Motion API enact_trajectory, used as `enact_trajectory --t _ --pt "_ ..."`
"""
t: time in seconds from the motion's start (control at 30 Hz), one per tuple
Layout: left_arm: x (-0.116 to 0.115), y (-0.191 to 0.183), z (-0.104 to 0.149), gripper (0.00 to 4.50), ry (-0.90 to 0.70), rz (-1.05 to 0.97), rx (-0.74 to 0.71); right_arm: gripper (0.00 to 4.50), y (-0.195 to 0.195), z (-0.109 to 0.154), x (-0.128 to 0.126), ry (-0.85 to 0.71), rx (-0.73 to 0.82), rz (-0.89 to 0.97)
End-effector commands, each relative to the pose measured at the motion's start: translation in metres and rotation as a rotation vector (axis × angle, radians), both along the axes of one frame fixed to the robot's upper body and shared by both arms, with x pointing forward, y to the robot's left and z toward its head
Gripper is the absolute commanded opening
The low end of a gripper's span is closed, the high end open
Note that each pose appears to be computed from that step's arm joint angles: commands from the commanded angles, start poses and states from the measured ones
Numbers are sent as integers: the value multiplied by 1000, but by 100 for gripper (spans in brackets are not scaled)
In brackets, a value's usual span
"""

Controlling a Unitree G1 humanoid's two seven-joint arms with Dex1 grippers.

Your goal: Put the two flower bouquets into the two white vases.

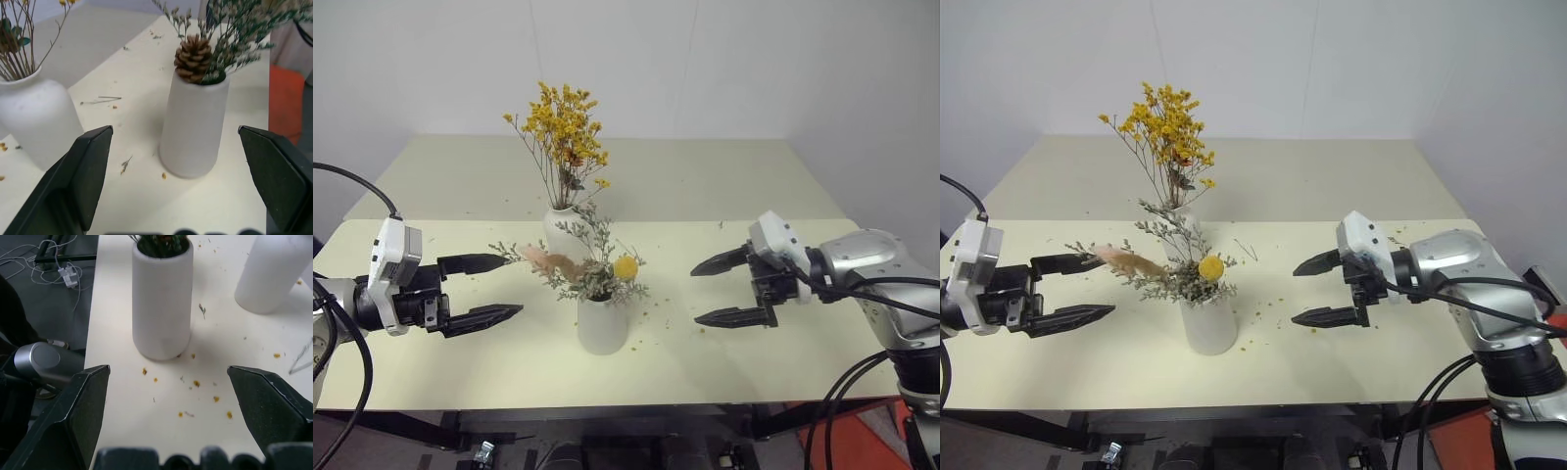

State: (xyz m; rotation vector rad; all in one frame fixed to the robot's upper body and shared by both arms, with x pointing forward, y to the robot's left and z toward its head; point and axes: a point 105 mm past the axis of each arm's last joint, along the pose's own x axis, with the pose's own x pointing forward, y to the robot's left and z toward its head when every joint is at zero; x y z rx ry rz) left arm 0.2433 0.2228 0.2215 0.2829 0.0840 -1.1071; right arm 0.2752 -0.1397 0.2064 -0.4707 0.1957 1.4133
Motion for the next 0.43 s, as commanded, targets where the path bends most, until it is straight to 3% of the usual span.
enact_trajectory --t 0.03,0.43 --pt "-3 -1 2 448 -28 -28 46 450 -12 12 -3 -65 14 -54" --pt "4 -14 -16 448 -50 -90 67 450 -53 -7 -1 -70 59 -385"
